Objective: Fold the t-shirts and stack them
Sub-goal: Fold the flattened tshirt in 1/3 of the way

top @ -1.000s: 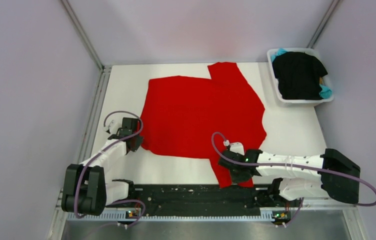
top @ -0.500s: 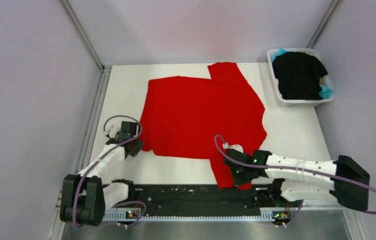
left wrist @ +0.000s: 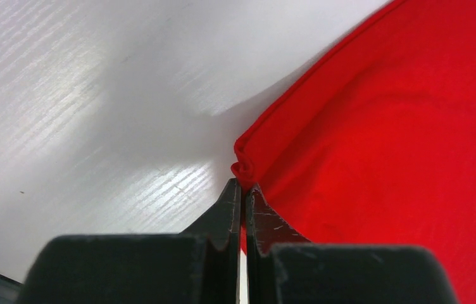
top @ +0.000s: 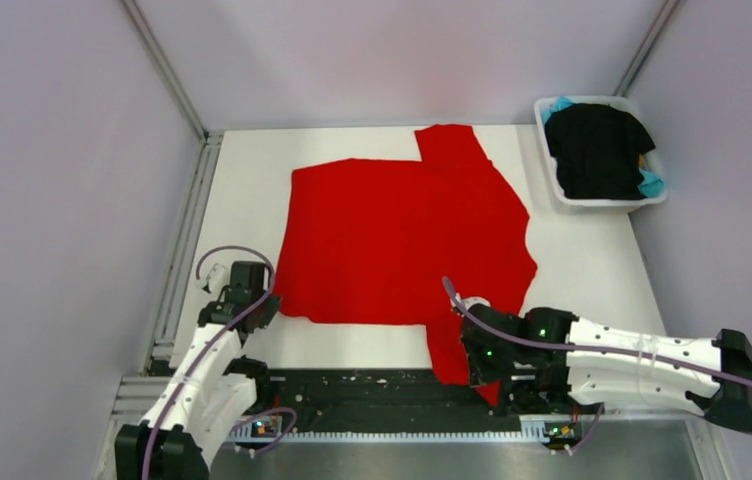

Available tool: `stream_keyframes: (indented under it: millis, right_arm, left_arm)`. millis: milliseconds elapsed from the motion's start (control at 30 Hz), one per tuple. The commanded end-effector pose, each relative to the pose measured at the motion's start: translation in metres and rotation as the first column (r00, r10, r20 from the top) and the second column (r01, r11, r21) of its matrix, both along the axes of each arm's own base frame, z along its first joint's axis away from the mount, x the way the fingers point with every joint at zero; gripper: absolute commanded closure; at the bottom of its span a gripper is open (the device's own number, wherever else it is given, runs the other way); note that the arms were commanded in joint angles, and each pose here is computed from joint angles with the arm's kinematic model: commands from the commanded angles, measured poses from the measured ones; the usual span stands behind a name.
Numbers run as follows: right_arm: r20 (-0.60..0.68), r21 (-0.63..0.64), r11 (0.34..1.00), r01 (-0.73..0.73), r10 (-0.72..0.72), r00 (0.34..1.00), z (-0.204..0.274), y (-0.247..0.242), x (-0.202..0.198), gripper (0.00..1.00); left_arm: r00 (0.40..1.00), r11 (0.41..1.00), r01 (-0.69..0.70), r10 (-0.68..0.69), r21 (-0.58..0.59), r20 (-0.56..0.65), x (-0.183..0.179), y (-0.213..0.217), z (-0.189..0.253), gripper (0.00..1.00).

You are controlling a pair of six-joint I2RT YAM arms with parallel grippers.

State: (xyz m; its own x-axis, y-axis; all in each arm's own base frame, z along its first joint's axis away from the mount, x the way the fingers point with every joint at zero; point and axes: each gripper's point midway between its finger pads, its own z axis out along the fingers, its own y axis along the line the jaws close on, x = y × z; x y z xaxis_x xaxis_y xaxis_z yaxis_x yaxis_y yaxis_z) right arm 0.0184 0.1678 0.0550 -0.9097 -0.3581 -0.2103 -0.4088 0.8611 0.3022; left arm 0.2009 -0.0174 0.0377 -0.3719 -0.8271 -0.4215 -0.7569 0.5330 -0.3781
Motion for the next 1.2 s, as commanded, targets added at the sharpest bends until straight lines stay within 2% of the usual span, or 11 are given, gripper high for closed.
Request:
stream_keyframes:
  millis: [0, 200, 400, 667, 933, 1067, 1167]
  right_arm:
    - [0.120, 0.058, 0.998, 0.039, -0.045, 0.992, 0.034, 0.012, 0.022, 1.00]
    - [0.325, -0.003, 0.990, 0.144, -0.135, 0.936, 0.056, 0.007, 0.074, 1.00]
    - [0.571, -0.048, 0.943, 0.330, -0.246, 0.784, 0.085, -0.009, 0.148, 1.00]
    - [0.683, 0.057, 0.889, 0.454, -0.367, 0.631, 0.110, -0.015, 0.214, 1.00]
    - [0.717, 0.084, 0.862, 0.500, -0.401, 0.570, 0.123, -0.041, 0.263, 1.00]
    - [0.722, 0.104, 0.901, 0.420, -0.359, 0.591, 0.128, -0.030, 0.279, 1.00]
    - [0.733, 0.069, 0.911, 0.407, -0.323, 0.599, 0.128, -0.032, 0.290, 1.00]
  left_arm:
    - [0.999, 0.999, 0.031, -0.030, -0.034, 0.044, 0.003, -0.008, 0.007, 1.00]
    - [0.995, 0.999, 0.023, -0.020, -0.026, 0.102, 0.026, -0.008, 0.028, 1.00]
    - [0.989, 0.999, 0.016, -0.012, -0.028, 0.150, 0.057, -0.010, 0.046, 1.00]
    - [0.980, 0.999, -0.047, 0.042, 0.021, 0.193, 0.099, 0.000, 0.063, 1.00]
    - [0.983, 1.000, -0.019, 0.016, 0.015, 0.181, 0.143, -0.009, 0.065, 1.00]
    - [0.985, 1.000, 0.012, -0.014, 0.011, 0.171, 0.162, -0.016, 0.065, 1.00]
    - [0.989, 1.000, 0.005, -0.009, 0.028, 0.145, 0.168, -0.013, 0.062, 1.00]
